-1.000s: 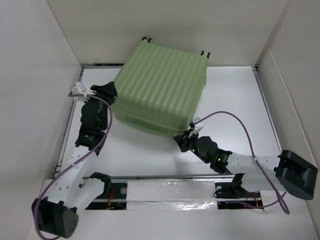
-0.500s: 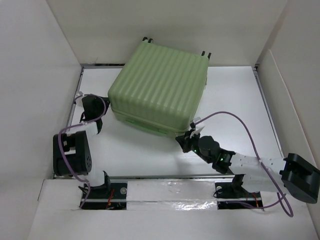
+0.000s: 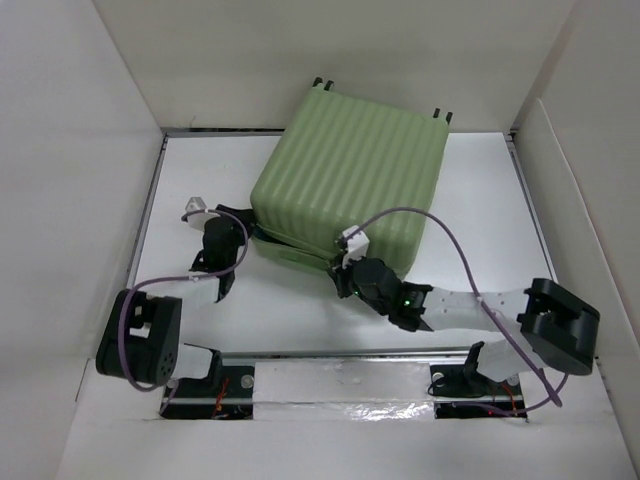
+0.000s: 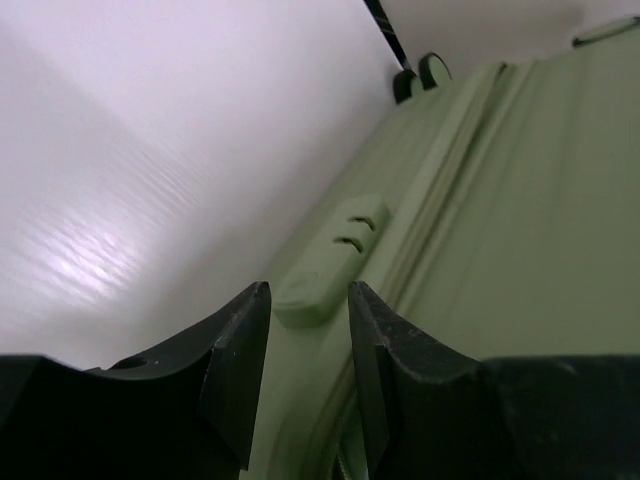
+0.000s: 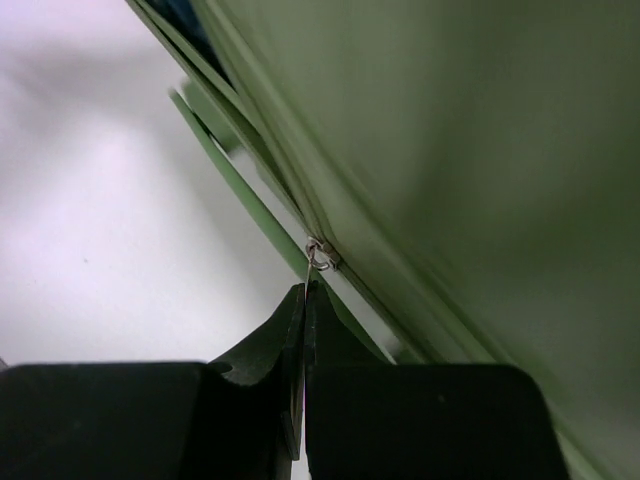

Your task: Pack the luggage

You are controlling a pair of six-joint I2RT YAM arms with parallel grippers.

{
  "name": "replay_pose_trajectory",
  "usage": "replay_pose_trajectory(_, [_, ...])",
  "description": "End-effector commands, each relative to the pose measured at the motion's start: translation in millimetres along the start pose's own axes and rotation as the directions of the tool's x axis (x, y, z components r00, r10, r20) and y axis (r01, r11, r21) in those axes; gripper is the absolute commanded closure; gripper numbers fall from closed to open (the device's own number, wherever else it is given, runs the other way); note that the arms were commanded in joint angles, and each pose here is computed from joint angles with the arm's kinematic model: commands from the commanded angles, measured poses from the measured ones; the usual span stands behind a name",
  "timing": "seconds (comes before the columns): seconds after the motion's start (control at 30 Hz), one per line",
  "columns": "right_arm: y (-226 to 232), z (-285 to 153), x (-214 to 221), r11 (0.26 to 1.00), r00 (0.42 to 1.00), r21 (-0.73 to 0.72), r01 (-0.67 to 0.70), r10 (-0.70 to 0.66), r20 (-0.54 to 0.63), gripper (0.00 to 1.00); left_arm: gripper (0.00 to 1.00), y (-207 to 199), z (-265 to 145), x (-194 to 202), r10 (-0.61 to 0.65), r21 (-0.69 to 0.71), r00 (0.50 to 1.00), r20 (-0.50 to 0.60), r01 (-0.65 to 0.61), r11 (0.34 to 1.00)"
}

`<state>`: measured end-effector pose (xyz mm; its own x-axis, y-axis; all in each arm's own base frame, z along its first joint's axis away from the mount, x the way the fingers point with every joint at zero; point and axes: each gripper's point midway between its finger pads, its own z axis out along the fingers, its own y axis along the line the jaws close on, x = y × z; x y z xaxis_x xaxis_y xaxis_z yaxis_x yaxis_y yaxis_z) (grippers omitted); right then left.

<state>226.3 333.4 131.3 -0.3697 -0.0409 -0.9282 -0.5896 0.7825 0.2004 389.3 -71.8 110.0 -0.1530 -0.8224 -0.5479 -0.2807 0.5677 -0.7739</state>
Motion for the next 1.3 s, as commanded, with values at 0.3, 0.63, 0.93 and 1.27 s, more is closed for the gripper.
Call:
replay_pose_trajectory(0.3, [266.4,0.6,-25.7,0.674,0.963,-0.696,0.247,-0.251,0.099,1.0,0.65,-10.5,-101.5,63.1,0.11,0.195,0.975,-0.192,-0.072,0.978])
replay_pose_trajectory(0.63, [105.7,-63.8,2.0,0.8,0.978,-0.572,0.181,-0.21,0.017,1.0,0.64,-3.4,-139.5,18.4,0.122,0.184,0.991,-0.053,-0.11,0.977])
replay_pose_trajectory(0.93, [-11.2,-82.3,-29.2,0.919,0.992,-0.374,0.126,-0.113,0.055,1.0,0.74,4.9,-147.7,73.0,0.13,0.305,0.96,-0.246,-0.051,0.951])
replay_pose_trajectory(1.27, [-3.7,-61.6,-19.8,0.914,0.989,-0.384,0.127,-0.145,-0.017,1.0,0.78,-54.7,-167.0,135.7,0.323,0.532,0.867,-0.38,-0.08,0.843])
